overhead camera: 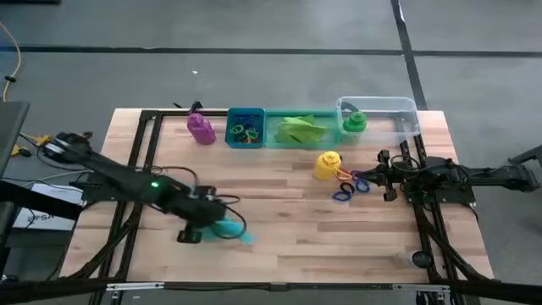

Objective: Pick & Place Sports Items
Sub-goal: Put the blue towel into the green bin

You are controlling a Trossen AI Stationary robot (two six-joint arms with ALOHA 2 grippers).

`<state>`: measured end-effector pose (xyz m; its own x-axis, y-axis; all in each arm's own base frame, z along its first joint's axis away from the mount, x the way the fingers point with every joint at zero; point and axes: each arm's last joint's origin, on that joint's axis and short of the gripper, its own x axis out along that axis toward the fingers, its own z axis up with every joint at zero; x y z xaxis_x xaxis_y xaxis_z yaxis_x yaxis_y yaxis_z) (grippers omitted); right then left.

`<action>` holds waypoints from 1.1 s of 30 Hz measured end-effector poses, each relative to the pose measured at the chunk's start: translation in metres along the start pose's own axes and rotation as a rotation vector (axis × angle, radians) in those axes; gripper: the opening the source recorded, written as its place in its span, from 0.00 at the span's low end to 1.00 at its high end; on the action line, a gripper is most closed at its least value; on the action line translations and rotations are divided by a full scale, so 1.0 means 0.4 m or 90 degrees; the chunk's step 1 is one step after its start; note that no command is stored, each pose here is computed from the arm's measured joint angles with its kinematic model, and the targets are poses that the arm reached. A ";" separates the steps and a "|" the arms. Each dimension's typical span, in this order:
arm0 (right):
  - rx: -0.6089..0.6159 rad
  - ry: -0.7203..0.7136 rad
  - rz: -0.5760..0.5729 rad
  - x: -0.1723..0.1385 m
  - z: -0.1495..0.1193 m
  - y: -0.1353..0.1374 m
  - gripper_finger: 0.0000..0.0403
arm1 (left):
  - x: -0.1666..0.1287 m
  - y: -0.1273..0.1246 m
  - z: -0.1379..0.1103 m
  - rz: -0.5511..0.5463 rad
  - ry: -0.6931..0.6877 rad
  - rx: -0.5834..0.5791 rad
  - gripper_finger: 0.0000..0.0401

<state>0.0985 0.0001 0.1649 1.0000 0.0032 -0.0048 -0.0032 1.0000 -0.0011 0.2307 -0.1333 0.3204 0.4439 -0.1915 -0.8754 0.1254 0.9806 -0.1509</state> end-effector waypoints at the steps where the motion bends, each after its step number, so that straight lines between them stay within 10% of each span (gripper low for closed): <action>1: 0.000 0.000 0.000 0.000 0.000 0.000 0.00 | -0.017 0.001 -0.004 0.000 -0.013 0.000 0.00; 21: 0.000 0.000 0.000 0.000 0.000 0.000 0.00 | -0.385 0.087 0.088 0.090 -0.395 0.109 0.00; 33: 0.000 0.000 0.000 0.000 0.000 0.000 0.00 | -0.403 0.265 0.222 0.194 -0.577 0.074 0.00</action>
<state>0.0985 0.0001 0.1649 1.0000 0.0033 -0.0048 -0.0033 1.0000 -0.0013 0.2513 -0.0024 0.4864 0.9827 0.0629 -0.1744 -0.0434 0.9926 0.1137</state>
